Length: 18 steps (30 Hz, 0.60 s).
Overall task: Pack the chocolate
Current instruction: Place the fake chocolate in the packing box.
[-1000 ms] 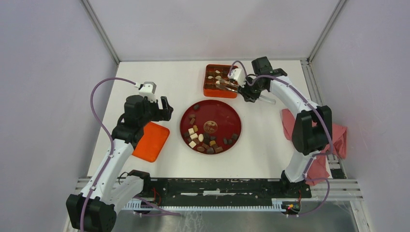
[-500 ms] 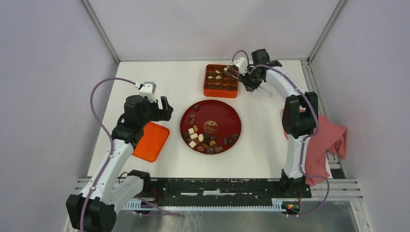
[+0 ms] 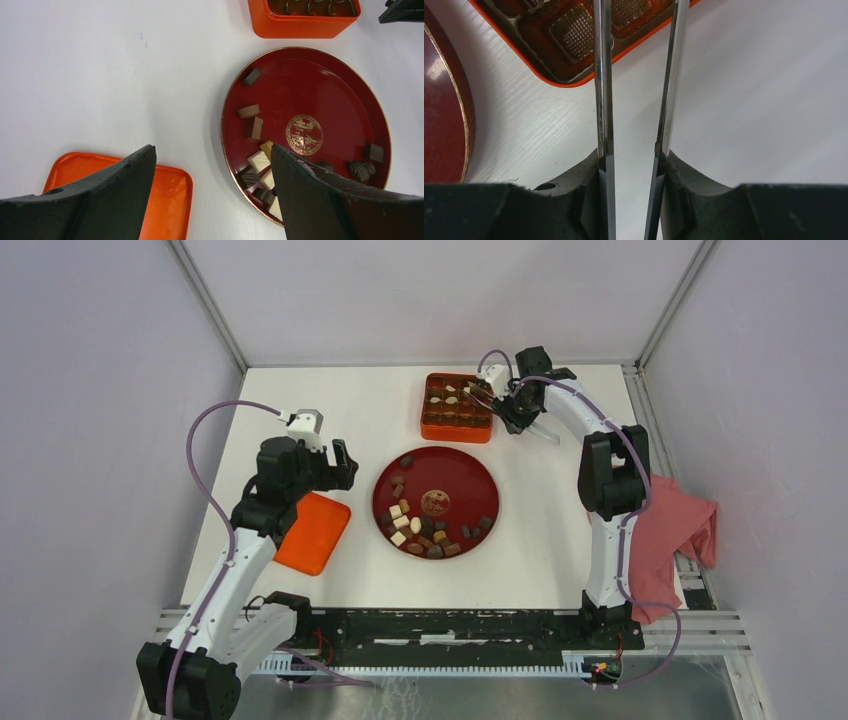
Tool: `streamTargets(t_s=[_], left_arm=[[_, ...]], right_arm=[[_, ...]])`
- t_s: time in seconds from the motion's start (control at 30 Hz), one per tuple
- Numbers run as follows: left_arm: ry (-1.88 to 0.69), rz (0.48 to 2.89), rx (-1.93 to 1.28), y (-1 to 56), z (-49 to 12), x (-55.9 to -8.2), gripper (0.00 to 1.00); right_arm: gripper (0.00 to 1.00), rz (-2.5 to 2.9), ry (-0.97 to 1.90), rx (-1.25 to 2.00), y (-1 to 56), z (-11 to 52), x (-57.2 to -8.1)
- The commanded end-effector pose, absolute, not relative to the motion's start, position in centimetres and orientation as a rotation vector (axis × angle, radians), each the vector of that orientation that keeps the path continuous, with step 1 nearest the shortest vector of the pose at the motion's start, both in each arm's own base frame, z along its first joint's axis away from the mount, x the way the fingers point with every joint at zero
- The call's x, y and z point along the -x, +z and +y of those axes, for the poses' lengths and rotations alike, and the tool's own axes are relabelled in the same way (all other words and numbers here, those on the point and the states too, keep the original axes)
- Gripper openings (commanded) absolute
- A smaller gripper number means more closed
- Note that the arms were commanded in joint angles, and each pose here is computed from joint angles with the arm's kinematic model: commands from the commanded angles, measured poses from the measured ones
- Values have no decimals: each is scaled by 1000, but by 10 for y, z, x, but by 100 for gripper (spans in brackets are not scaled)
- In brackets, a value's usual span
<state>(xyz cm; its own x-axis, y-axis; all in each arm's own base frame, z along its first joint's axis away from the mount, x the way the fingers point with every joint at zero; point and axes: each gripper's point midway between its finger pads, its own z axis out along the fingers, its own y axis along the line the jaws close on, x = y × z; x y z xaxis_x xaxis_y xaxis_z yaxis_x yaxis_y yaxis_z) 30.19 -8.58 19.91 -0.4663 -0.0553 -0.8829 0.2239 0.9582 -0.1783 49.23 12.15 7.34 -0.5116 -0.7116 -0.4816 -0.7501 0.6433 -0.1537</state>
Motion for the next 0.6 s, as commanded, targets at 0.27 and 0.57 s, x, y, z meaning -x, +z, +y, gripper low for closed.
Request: streamTargets(t_s=[0.27, 0.57], left_arm=[[-308, 1992, -182, 207, -86, -304, 89], [-306, 1993, -180, 207, -85, -304, 89]], right_arm=[[32, 2317, 65, 1090, 88, 122, -511], [42, 2321, 68, 1090, 87, 122, -511]])
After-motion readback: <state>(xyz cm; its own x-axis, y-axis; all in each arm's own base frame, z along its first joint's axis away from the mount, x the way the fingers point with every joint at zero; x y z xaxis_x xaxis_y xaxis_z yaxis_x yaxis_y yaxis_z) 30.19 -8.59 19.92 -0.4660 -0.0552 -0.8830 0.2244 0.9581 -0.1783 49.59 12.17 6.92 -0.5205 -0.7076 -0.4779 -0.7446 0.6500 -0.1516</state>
